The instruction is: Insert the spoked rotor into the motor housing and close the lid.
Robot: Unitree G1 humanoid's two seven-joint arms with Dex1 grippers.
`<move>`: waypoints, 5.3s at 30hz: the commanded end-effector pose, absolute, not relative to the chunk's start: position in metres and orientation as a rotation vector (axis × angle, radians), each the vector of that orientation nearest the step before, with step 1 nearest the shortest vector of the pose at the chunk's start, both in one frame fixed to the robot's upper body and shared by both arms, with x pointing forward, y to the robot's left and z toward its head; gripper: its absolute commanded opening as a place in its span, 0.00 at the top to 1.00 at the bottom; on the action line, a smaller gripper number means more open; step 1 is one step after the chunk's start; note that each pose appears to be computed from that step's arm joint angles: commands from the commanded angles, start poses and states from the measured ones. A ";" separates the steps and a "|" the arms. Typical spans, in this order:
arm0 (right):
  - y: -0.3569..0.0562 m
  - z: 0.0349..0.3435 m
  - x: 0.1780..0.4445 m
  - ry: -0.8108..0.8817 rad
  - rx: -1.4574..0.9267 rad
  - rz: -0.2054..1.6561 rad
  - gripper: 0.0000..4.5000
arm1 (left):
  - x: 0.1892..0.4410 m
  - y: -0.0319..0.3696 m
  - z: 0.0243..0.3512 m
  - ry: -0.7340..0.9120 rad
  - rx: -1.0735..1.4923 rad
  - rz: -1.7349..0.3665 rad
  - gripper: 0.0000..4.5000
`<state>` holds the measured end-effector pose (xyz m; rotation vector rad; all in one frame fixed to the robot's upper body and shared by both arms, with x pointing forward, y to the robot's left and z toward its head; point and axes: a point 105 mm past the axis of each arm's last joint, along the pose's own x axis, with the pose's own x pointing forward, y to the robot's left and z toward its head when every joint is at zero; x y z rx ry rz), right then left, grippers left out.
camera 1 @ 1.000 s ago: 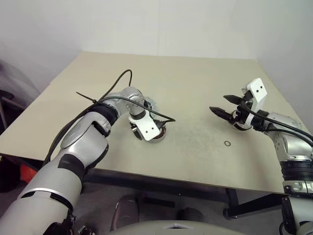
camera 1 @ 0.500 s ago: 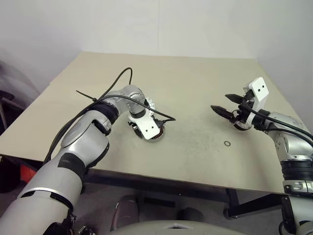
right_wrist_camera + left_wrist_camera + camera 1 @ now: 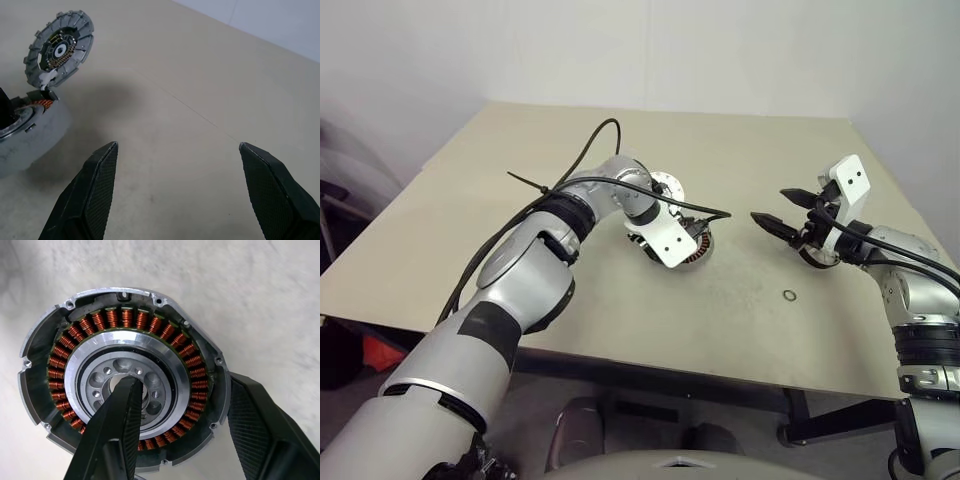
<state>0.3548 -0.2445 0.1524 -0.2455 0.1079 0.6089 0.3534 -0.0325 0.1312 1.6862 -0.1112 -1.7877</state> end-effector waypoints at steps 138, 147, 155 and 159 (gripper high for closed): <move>-0.269 0.054 0.276 0.381 -0.164 0.466 0.48 | 0.326 0.101 0.113 0.245 -0.014 -0.977 0.00; -0.271 0.052 0.276 0.397 -0.151 0.454 0.59 | 0.331 0.105 0.119 0.229 -0.002 -0.966 0.00; -0.266 0.057 0.281 0.378 -0.153 0.469 0.88 | 0.336 0.107 0.122 0.217 0.004 -0.955 0.00; -0.254 0.069 0.289 0.330 -0.160 0.518 0.88 | 0.337 0.107 0.122 0.216 0.004 -0.953 0.00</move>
